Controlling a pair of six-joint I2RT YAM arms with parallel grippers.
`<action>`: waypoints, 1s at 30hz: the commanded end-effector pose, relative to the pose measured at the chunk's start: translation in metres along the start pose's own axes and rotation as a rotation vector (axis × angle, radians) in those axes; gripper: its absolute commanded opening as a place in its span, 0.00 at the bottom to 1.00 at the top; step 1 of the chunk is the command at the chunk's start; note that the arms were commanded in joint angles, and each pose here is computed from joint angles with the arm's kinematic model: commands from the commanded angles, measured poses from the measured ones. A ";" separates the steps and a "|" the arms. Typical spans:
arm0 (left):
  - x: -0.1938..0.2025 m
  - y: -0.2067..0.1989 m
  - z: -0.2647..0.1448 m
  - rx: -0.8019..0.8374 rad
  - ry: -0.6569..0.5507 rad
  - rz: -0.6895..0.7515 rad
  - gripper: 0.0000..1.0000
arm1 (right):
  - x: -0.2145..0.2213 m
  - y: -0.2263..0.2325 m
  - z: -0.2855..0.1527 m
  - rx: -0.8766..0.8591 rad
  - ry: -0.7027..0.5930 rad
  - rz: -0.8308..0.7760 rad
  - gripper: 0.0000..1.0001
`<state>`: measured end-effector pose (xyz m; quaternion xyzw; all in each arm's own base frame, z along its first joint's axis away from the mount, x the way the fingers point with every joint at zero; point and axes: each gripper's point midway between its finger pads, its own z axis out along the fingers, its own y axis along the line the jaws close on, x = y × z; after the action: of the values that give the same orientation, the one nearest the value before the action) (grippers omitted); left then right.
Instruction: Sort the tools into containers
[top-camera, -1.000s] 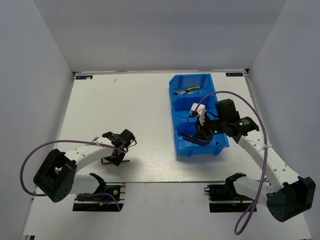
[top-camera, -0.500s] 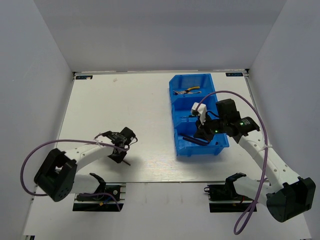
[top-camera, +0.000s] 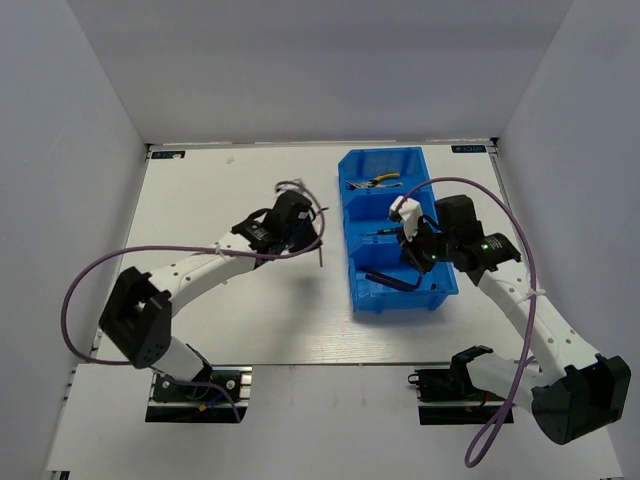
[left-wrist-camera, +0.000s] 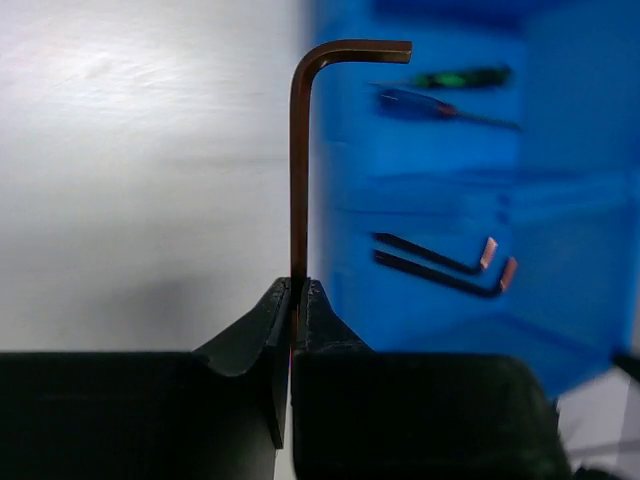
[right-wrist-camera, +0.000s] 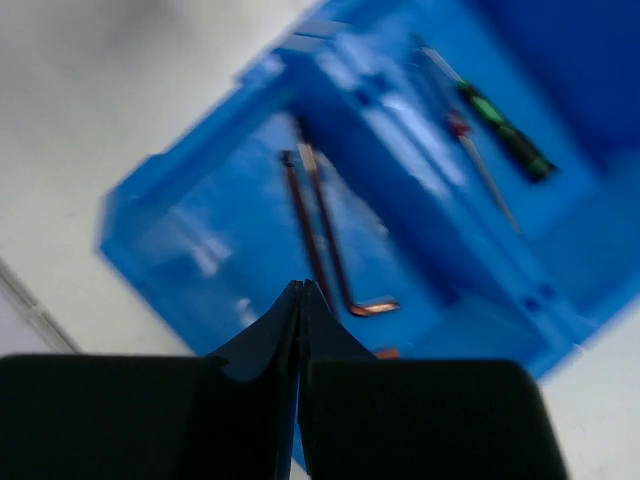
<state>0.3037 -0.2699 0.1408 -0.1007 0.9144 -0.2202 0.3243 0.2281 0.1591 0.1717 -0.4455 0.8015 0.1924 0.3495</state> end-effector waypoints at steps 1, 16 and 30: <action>-0.004 -0.082 0.001 0.375 -0.002 0.363 0.00 | -0.009 -0.062 -0.020 0.337 -0.007 0.016 0.00; 0.083 -0.181 0.008 0.899 0.211 0.810 0.00 | 0.014 -0.114 -0.055 0.584 0.036 0.154 0.00; 0.031 -0.179 -0.036 0.759 0.033 0.760 0.91 | 0.007 -0.092 -0.048 0.437 -0.007 0.185 0.47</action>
<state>0.2610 -0.4328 0.1618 0.3759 0.7799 -0.3913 0.3121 0.2823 0.0695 0.1835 -0.2872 0.8675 0.0273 0.4052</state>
